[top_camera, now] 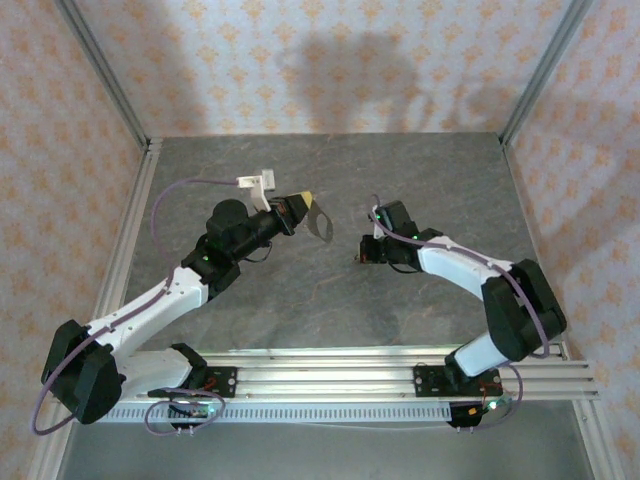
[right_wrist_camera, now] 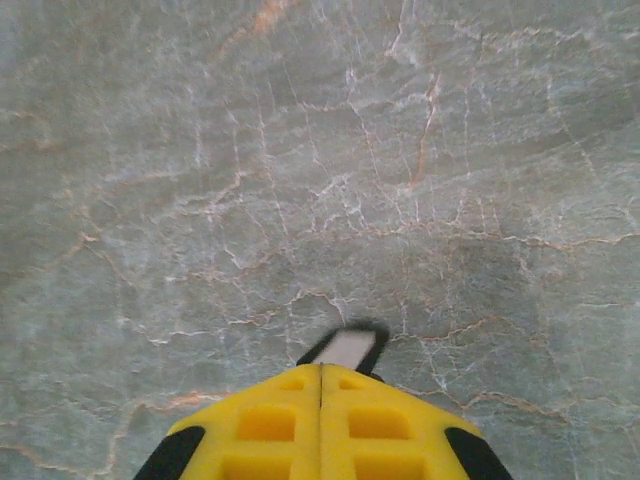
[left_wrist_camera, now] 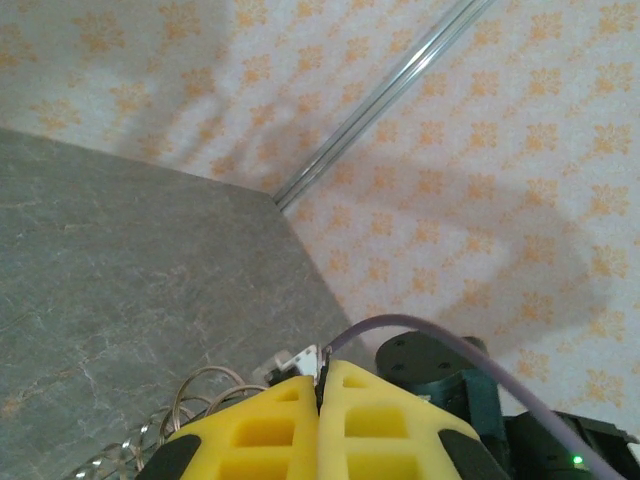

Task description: Put the keys on the keyring

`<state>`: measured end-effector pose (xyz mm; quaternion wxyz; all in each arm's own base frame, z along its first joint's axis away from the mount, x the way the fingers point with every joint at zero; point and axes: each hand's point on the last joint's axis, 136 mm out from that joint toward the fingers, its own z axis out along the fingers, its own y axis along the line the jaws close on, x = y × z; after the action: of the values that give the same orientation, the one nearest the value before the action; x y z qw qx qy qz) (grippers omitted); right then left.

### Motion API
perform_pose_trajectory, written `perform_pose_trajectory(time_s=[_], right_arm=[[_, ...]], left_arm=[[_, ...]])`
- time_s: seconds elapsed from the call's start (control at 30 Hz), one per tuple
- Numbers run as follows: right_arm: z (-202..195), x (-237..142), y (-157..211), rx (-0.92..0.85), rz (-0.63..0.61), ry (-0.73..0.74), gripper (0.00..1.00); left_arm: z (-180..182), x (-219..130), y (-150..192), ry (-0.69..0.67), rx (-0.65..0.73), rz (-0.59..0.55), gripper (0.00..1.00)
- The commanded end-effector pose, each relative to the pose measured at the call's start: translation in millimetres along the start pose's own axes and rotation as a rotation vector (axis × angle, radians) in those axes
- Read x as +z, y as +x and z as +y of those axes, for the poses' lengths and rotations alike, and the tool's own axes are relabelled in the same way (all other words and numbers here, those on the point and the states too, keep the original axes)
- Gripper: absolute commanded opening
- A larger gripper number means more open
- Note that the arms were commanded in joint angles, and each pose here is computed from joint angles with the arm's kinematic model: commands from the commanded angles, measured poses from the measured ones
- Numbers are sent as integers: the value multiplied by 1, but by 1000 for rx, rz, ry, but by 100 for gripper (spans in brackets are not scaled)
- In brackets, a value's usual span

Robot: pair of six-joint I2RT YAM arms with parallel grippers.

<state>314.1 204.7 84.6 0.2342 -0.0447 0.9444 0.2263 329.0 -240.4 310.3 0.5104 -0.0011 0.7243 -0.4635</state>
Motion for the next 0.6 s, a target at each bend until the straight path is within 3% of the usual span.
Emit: perform_pose_trajectory(time_s=[0.0, 0.33, 0.57], right_arm=[[23, -37, -36, 45, -146, -115, 0], [72, -146, -88, 98, -428, -426, 0], [100, -197, -95, 72, -519, -600, 0]], left_arm=[[-22, 1, -18, 63, 71, -19, 0], [-36, 3, -5, 38, 302, 75, 0], [-44, 9, 6, 11, 438, 101, 0]])
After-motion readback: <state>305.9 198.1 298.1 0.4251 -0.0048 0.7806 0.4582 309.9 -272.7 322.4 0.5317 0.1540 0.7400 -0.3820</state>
